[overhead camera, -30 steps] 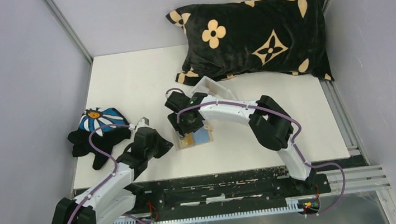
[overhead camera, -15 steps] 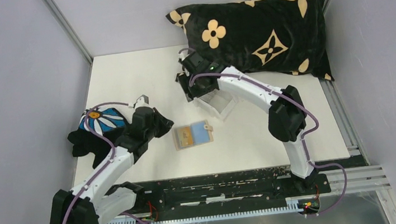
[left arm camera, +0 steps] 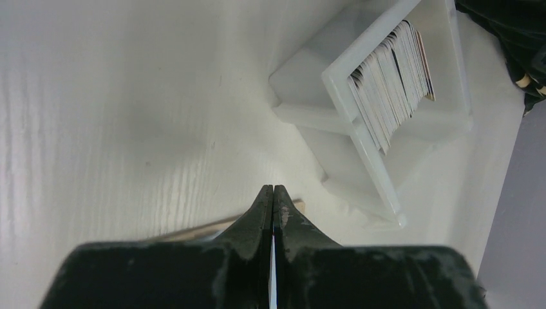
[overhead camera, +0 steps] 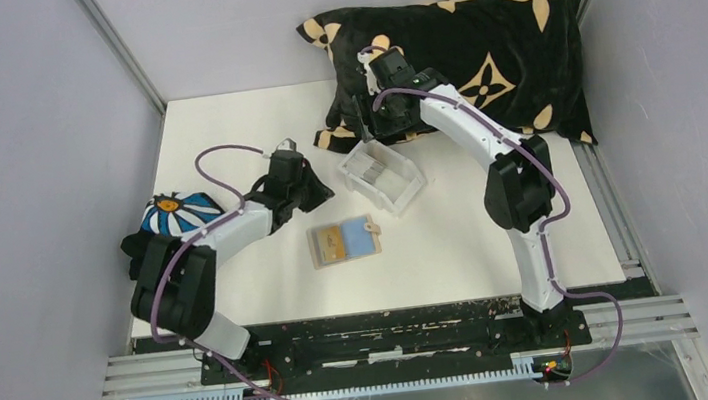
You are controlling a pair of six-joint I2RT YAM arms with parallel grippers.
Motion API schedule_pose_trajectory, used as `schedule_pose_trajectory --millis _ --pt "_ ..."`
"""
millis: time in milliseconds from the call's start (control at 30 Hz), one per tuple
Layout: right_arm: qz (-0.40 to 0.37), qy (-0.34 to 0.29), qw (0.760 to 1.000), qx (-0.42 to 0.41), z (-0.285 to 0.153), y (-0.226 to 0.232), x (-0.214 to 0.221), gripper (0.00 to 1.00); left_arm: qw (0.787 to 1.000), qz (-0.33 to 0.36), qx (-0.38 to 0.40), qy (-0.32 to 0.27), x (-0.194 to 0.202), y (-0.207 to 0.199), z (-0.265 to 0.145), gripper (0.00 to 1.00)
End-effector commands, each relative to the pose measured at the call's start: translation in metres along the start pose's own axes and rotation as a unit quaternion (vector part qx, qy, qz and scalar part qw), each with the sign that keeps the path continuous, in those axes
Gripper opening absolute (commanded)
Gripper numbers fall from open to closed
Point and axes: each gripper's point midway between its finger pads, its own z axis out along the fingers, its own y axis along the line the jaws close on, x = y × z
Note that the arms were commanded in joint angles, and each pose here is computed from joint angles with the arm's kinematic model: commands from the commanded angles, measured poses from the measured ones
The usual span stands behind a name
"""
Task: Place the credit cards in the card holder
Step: Pick up the credit card from the storage box.
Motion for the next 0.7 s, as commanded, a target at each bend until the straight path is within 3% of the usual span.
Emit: schedule_pose_trajectory --millis 0,667 --pt "0.004 -0.016 0.997 -0.074 0.011 0.013 -0.017 0.63 0.999 0.0 0.048 -0.013 -0.021 -0.036 0.017 0.04" --pt "0.027 0.045 0.991 -0.12 0.056 0.012 0.019 0.63 0.999 -0.002 0.05 0.02 -0.023 -0.051 0.063 0.04"
